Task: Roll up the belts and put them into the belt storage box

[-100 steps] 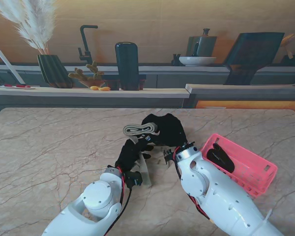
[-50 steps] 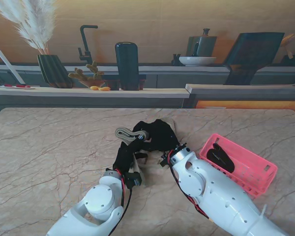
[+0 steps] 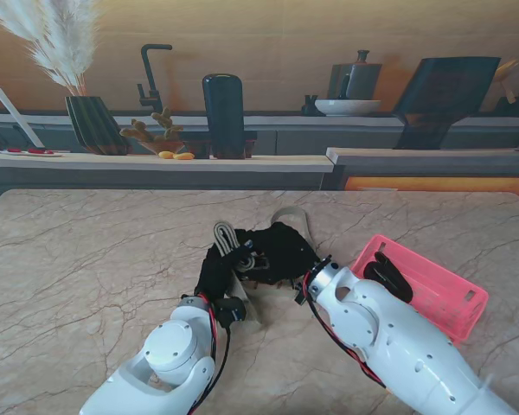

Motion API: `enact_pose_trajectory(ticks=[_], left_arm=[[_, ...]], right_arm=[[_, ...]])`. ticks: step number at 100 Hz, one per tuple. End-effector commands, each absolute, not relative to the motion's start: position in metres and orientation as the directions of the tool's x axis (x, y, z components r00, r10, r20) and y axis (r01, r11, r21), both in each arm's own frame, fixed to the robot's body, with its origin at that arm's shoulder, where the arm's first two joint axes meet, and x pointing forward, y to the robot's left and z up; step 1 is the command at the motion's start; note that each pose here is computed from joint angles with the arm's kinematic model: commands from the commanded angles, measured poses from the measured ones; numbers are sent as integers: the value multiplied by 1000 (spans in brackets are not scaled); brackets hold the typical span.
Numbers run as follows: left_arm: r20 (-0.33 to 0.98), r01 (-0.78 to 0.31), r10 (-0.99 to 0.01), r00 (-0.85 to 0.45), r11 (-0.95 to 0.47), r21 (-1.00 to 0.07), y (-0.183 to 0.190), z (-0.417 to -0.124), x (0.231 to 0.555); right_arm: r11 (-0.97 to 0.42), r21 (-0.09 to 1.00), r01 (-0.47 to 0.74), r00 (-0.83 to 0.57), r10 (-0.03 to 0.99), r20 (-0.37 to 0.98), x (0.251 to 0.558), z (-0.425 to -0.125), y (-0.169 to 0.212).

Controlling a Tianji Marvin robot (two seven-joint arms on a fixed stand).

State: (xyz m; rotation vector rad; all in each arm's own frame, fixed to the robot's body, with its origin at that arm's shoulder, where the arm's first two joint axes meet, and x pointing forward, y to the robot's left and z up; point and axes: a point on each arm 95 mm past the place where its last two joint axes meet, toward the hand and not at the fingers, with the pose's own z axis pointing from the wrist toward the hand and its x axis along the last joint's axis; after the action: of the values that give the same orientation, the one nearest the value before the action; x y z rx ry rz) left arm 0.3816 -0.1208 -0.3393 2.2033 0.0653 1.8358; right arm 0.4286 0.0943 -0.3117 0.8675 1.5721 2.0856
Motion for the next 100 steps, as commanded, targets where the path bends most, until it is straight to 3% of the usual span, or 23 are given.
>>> enact_pose_trajectory(ticks=[1, 17, 36, 51, 82, 100], left_arm=[[959, -175, 220, 180, -952, 252, -132, -325, 383], [954, -226, 189, 232, -944, 242, -130, -329, 386], [953, -367, 125, 276, -903, 225, -126, -336, 391], [951, -487, 77, 299, -845, 221, -121, -342, 396], [963, -741, -117, 241, -663, 105, -112, -345, 400], [966, -806, -172, 194, -590, 57, -112, -344, 397]], right_arm=[[-277, 959, 63, -758, 612, 226, 413, -312, 97], [-267, 964, -10, -739, 651, 173, 402, -295, 74], [-279, 952, -125, -706, 699, 112, 393, -277, 44], [-268, 952, -148, -716, 693, 84, 391, -265, 25], [-212, 977, -12, -745, 653, 133, 399, -259, 6], [-208, 973, 102, -753, 622, 212, 407, -269, 10]])
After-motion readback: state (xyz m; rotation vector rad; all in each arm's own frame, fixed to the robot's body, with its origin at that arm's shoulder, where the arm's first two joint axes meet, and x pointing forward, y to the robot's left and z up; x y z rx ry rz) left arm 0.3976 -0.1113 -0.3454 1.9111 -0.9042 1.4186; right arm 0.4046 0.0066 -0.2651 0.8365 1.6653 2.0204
